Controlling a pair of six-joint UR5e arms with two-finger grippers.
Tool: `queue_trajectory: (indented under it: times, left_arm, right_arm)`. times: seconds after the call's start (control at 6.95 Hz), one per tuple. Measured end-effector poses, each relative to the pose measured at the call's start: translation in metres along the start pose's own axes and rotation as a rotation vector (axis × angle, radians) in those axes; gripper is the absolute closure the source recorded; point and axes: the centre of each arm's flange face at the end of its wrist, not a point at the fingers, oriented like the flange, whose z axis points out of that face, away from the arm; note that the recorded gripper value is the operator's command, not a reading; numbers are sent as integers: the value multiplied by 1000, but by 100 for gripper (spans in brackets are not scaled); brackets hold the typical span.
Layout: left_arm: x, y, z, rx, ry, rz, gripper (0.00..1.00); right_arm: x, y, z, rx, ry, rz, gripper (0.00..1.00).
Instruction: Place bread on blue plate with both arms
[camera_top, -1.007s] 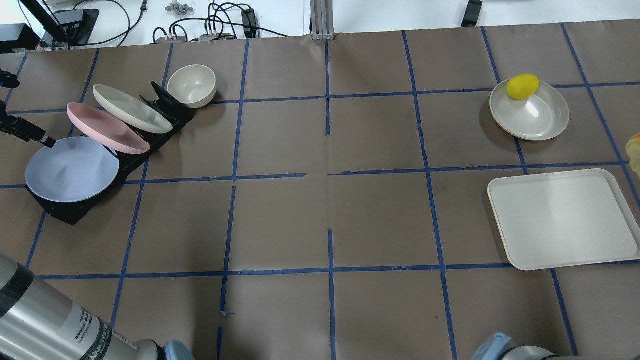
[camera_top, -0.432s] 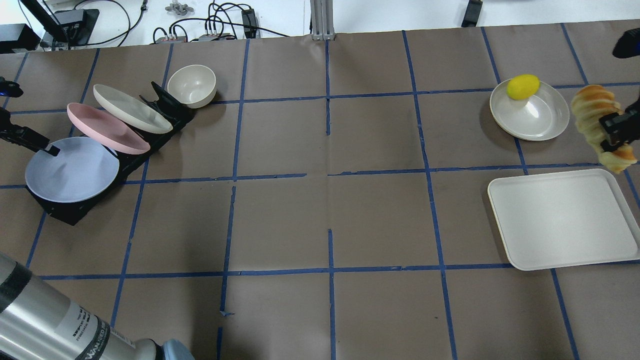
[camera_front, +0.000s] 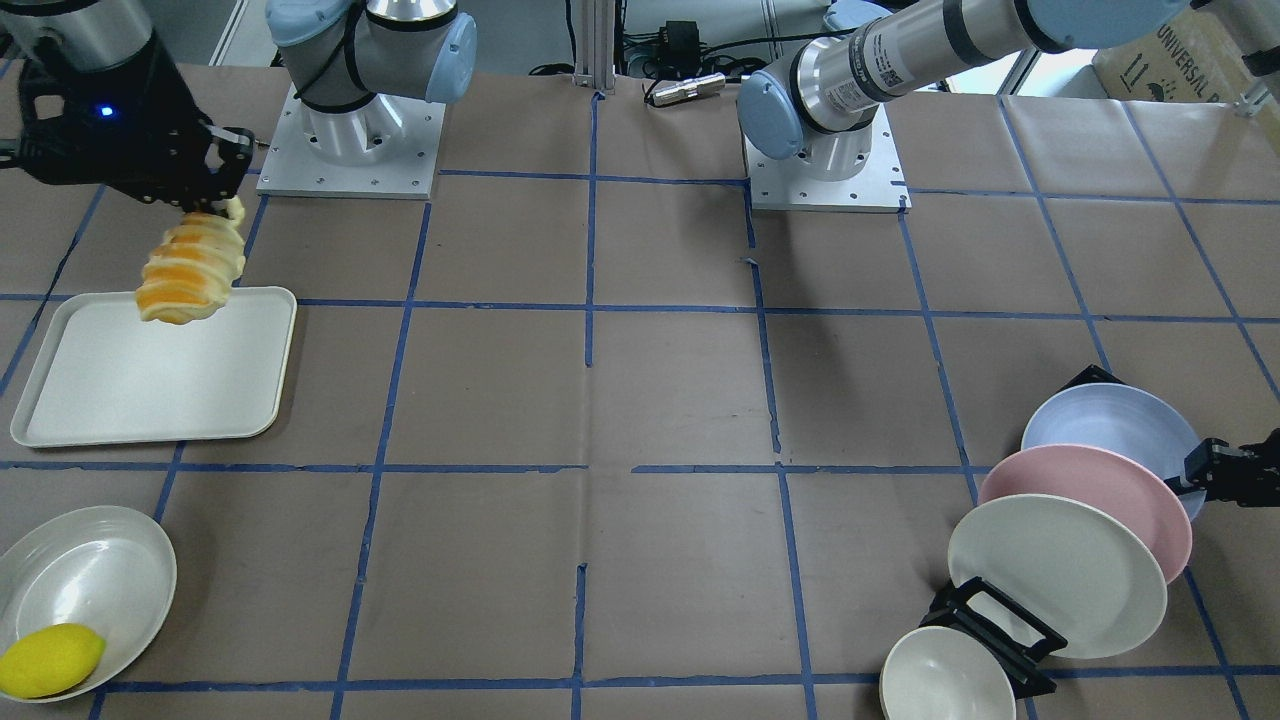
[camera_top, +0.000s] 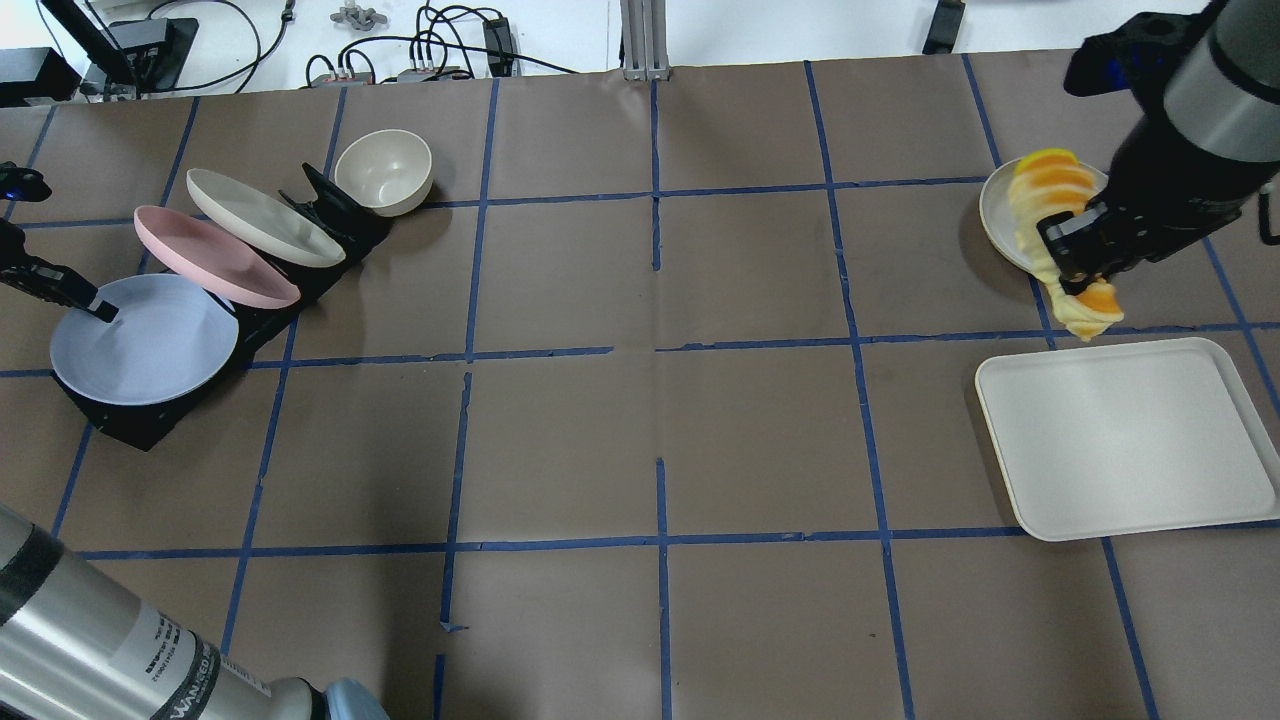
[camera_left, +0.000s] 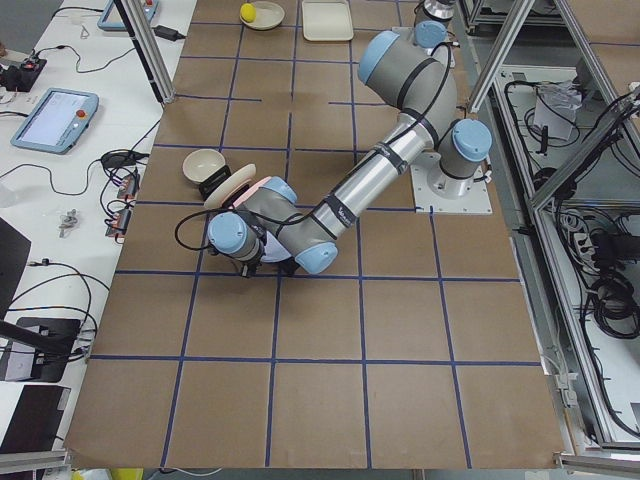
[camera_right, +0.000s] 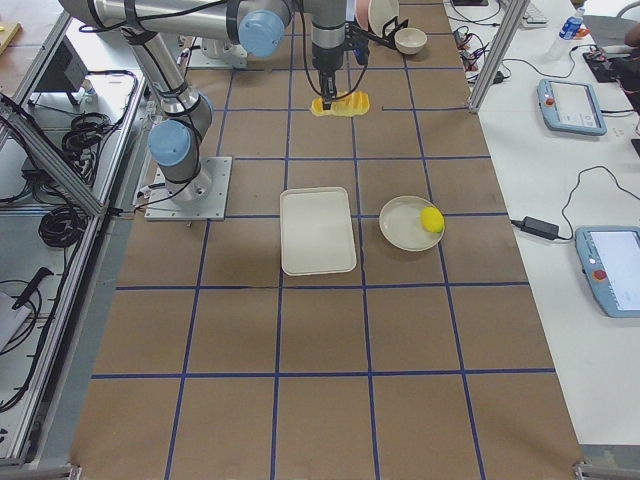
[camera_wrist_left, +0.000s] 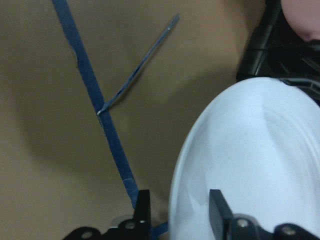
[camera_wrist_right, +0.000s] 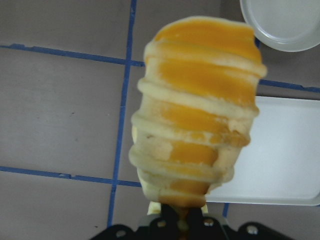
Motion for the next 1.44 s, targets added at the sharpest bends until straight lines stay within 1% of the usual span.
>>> queue_trajectory:
  times: [0.29, 0.43, 0.58, 0.86, 1.15, 1.44]
  left_arm:
    - [3, 1, -8, -8, 7, -1, 85]
    - [6, 2, -14, -18, 7, -2, 85]
    - [11, 8, -22, -34, 14, -7, 85]
    - [34, 34, -47, -57, 58, -19, 85]
    - [78, 64, -65, -77, 99, -27, 85]
    - [141, 94, -73, -81, 108, -33, 85]
  right_arm:
    - [-53, 7, -11, -10, -25, 15, 95]
    - [-68, 10, -14, -19, -34, 16, 95]
    - [-76, 13, -15, -34, -39, 13, 95]
    - [-80, 17, -15, -54, -42, 11, 95]
    - [-80, 18, -16, -55, -43, 11, 95]
    - [-80, 17, -15, -56, -43, 11, 95]
